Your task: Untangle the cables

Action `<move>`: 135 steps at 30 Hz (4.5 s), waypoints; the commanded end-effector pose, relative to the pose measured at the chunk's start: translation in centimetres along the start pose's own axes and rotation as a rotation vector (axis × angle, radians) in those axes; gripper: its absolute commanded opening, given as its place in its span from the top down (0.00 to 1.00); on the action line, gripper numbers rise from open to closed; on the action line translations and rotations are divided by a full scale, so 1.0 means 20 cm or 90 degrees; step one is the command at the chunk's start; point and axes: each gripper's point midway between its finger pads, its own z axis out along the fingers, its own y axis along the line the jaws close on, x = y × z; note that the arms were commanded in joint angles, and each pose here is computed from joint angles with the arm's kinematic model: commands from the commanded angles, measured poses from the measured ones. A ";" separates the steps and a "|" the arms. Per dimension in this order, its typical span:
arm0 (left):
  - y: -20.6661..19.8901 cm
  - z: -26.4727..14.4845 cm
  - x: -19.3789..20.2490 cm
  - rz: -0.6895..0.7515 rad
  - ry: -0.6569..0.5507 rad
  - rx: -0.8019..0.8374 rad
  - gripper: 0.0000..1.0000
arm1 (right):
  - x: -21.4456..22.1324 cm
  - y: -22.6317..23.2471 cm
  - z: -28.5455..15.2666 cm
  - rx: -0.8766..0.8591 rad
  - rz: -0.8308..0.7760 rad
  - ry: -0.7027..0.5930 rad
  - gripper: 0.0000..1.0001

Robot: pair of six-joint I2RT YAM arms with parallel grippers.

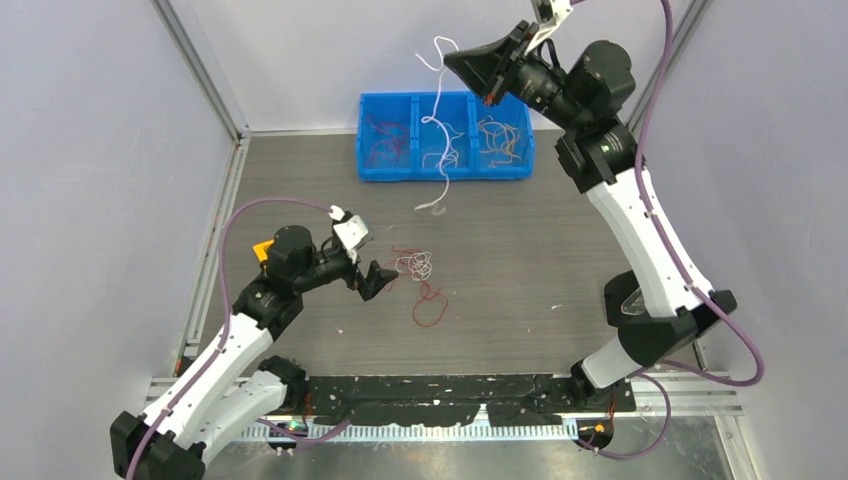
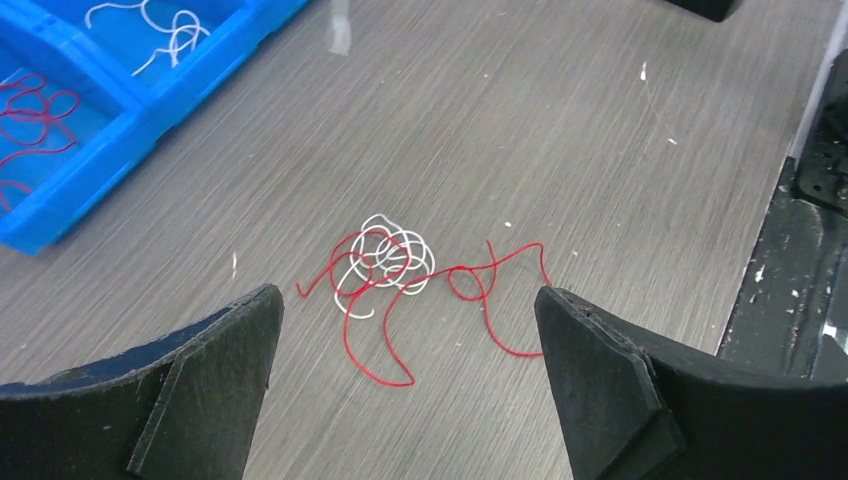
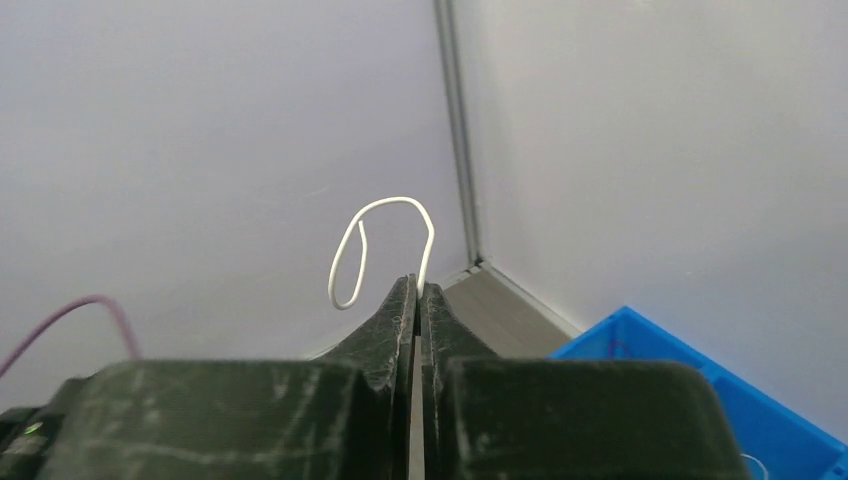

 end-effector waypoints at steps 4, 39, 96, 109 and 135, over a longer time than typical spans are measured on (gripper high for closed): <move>0.10 -0.07 0.05 0.007 0.021 -0.069 0.00 | -0.09 -0.46 0.16 0.116 -0.075 -0.086 0.95; 0.21 0.02 0.27 -0.133 0.207 -0.026 0.06 | 1.44 -0.79 -0.25 0.070 0.049 0.454 0.29; 0.21 -0.18 0.27 -0.150 0.211 0.001 1.00 | 1.97 -0.24 -1.25 0.007 0.093 0.773 0.94; 0.08 -0.09 0.42 -0.031 0.315 0.131 0.78 | 2.01 -0.32 -1.23 0.013 0.109 0.804 0.90; 0.15 0.21 0.93 0.286 0.507 0.254 0.47 | 1.89 -0.30 -1.18 0.046 0.146 0.790 0.30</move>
